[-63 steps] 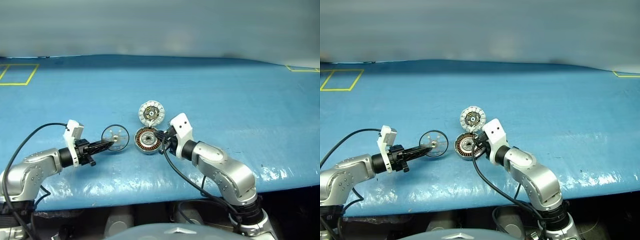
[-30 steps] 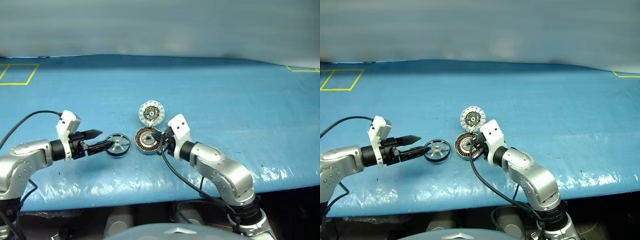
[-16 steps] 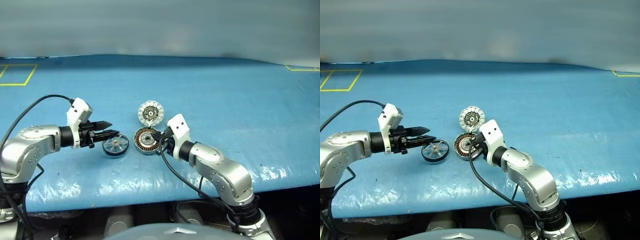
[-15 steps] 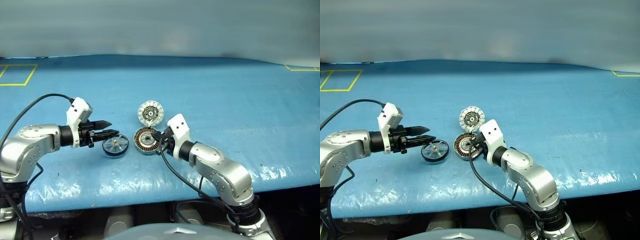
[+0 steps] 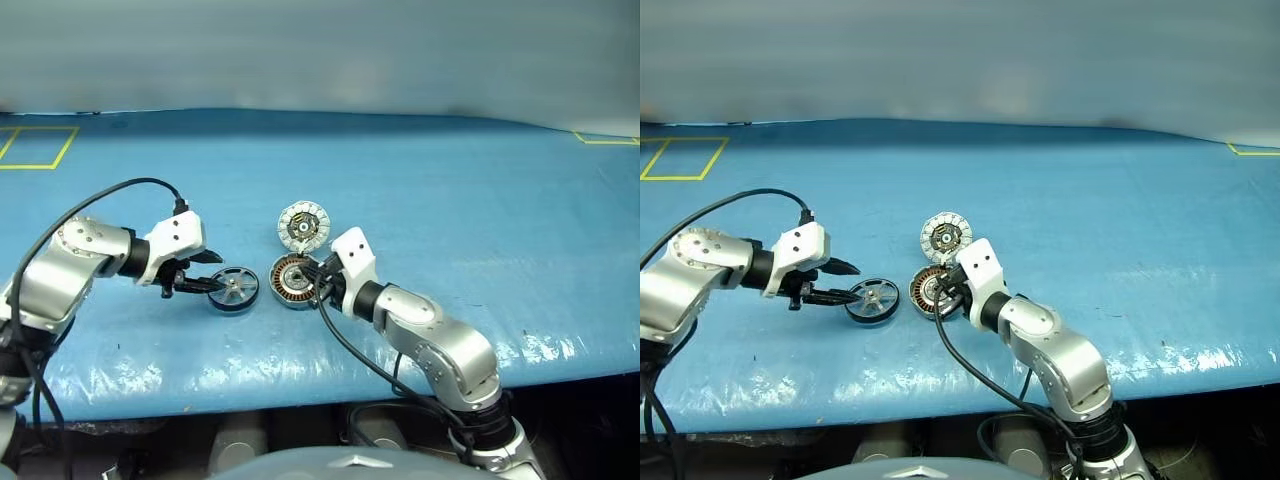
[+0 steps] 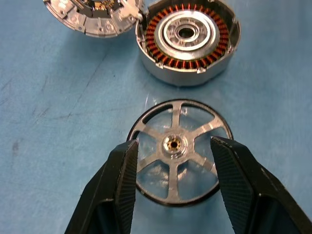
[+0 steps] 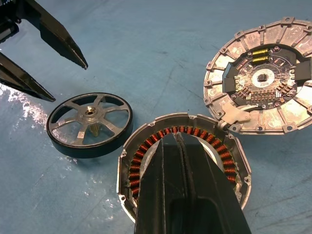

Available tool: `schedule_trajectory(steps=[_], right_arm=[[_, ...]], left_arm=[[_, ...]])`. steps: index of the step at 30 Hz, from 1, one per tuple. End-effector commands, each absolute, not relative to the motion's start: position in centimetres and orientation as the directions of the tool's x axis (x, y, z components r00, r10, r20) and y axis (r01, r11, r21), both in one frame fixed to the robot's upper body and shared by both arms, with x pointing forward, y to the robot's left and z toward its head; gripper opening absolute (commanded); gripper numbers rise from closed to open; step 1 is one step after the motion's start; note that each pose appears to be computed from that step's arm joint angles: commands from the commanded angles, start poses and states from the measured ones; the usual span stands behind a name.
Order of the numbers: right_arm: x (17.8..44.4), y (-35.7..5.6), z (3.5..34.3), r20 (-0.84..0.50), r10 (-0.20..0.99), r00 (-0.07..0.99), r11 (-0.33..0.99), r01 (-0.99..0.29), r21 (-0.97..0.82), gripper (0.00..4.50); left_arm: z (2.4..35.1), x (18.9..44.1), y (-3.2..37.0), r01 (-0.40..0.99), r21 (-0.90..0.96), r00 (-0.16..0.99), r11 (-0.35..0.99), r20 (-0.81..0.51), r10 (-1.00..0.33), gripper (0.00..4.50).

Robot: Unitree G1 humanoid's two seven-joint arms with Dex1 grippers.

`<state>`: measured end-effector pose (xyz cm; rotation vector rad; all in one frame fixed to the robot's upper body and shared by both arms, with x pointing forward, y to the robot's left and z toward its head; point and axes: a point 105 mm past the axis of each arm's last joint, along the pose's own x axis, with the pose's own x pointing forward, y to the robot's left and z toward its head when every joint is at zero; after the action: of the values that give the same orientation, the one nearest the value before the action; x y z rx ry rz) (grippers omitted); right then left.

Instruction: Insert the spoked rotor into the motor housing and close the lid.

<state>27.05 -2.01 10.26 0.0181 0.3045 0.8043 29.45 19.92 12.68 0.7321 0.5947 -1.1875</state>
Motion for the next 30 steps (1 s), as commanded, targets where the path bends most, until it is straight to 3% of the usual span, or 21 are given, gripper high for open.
schedule_trajectory(steps=[1,4,10,17,24,30], right_arm=[[27.1,-1.8,11.5,-0.210,0.721,0.660,0.689,-0.716,0.115,0.00],[27.2,-1.8,11.5,-0.208,0.722,0.660,0.688,-0.717,0.112,0.00],[27.4,-1.9,11.6,-0.211,0.725,0.656,0.684,-0.722,0.104,0.00],[27.7,-1.6,11.6,-0.216,0.738,0.639,0.667,-0.739,0.096,0.00],[27.7,-1.8,11.4,-0.231,0.742,0.629,0.660,-0.746,0.089,0.00],[27.7,-1.9,11.4,-0.239,0.745,0.623,0.655,-0.750,0.088,0.00]], left_arm=[[13.8,29.8,19.1,0.979,0.188,0.198,0.080,-0.787,-0.584,2.55],[14.4,30.4,18.7,0.985,0.170,0.150,0.010,-0.835,-0.529,2.55],[14.9,30.8,17.1,1.000,0.002,0.003,0.003,-0.882,-0.471,2.55],[13.4,31.5,15.5,0.993,-0.102,-0.075,0.055,-0.926,-0.370,2.55],[13.5,31.6,13.6,0.989,-0.126,-0.086,0.083,-0.924,-0.373,2.55],[13.7,31.8,14.4,0.986,-0.107,-0.060,0.132,-0.947,-0.315,2.55]])
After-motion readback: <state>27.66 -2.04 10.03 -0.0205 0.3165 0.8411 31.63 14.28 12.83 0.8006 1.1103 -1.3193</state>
